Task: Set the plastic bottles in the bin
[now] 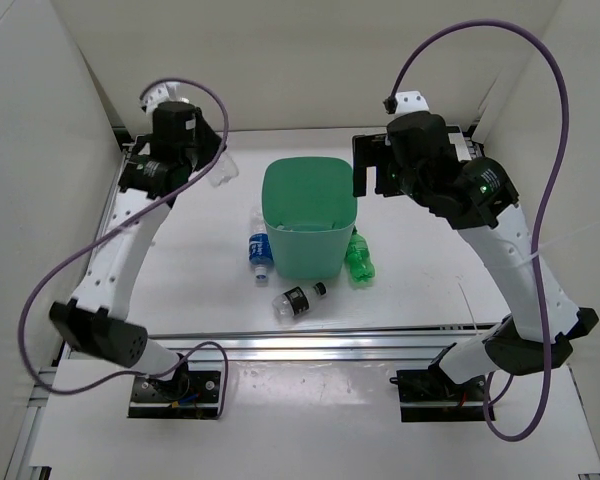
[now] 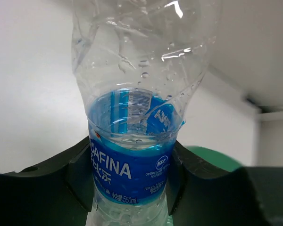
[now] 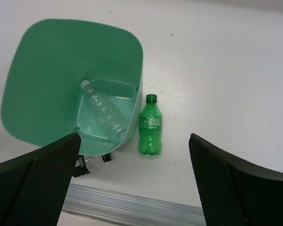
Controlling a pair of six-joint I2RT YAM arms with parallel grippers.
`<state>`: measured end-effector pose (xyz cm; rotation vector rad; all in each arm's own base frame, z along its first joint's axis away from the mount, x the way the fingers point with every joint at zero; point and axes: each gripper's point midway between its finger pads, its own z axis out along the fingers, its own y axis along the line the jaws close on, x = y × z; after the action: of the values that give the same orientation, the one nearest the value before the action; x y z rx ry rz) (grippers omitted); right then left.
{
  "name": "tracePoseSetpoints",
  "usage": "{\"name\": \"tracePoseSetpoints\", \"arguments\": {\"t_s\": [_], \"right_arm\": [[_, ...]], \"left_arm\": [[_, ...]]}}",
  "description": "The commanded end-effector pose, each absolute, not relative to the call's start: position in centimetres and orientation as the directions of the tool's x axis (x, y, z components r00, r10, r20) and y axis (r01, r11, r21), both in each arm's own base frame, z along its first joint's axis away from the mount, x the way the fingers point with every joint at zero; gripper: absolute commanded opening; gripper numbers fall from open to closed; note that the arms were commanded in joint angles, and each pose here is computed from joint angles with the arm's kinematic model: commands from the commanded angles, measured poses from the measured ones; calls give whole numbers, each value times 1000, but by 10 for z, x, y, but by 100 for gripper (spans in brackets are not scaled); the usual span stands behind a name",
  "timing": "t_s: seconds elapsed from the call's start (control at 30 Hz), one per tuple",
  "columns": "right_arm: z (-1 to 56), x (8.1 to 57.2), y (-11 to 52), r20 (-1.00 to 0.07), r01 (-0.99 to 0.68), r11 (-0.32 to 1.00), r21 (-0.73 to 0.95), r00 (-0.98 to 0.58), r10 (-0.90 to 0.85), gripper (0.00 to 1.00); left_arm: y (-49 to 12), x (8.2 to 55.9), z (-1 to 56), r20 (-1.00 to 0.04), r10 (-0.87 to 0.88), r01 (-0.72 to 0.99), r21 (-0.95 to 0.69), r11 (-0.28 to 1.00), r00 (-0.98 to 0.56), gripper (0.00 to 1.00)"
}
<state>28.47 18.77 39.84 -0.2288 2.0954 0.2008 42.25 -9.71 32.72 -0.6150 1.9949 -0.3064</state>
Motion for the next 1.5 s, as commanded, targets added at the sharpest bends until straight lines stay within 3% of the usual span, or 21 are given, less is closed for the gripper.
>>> {"name": "tracePoseSetpoints", "arguments": {"t_s": [0.0, 0.2, 0.37, 0.43, 0.5, 0.53, 0.63, 0.73, 0.83, 0.93, 1.23, 1.47], "right_arm": [[399, 283, 184, -861, -241, 968, 71, -504, -63, 99], [390, 293, 172, -852, -180, 981, 71, -523, -34, 99], [392, 295, 164, -853, -152, 984, 91, -522, -2, 99], [392, 294, 159, -852, -138, 985, 100, -524, 13, 99], [385, 296, 152, -842, -105, 989, 102, -538, 30, 99], [372, 294, 147, -824, -82, 992, 96, -565, 34, 99], [342, 295, 135, -760, -7, 992, 124, -644, 90, 99], [275, 293, 123, -628, 62, 991, 116, -769, 122, 99], [241, 303, 127, -584, 71, 982, 172, -795, 160, 99], [202, 310, 117, -490, 108, 968, 224, -847, 208, 99], [122, 338, 169, -284, 0, 914, 406, -950, 127, 99], [68, 336, 184, -142, 31, 894, 448, -984, 105, 99]], "left_arm": [[-141, 409, 383, -745, -568, -141, -557, 818, -349, 42], [-251, 399, 363, -790, -371, 76, -462, 884, -487, 46], [-292, 378, 340, -814, -257, 147, -382, 913, -521, 53], [-292, 378, 335, -811, -250, 143, -376, 916, -528, 65], [-288, 374, 345, -816, -263, 150, -387, 910, -515, 84], [-289, 371, 349, -820, -262, 150, -384, 911, -509, 100], [-279, 367, 385, -834, -314, 142, -416, 898, -455, 100], [-241, 356, 434, -860, -385, 82, -433, 898, -334, 100], [-203, 339, 453, -875, -417, 25, -435, 900, -246, 100], [-158, 331, 427, -888, -404, -89, -394, 915, -221, 100], [-110, 306, 322, -862, -375, -232, -309, 922, -341, 100], [-109, 299, 315, -846, -367, -217, -303, 928, -387, 100]]}}
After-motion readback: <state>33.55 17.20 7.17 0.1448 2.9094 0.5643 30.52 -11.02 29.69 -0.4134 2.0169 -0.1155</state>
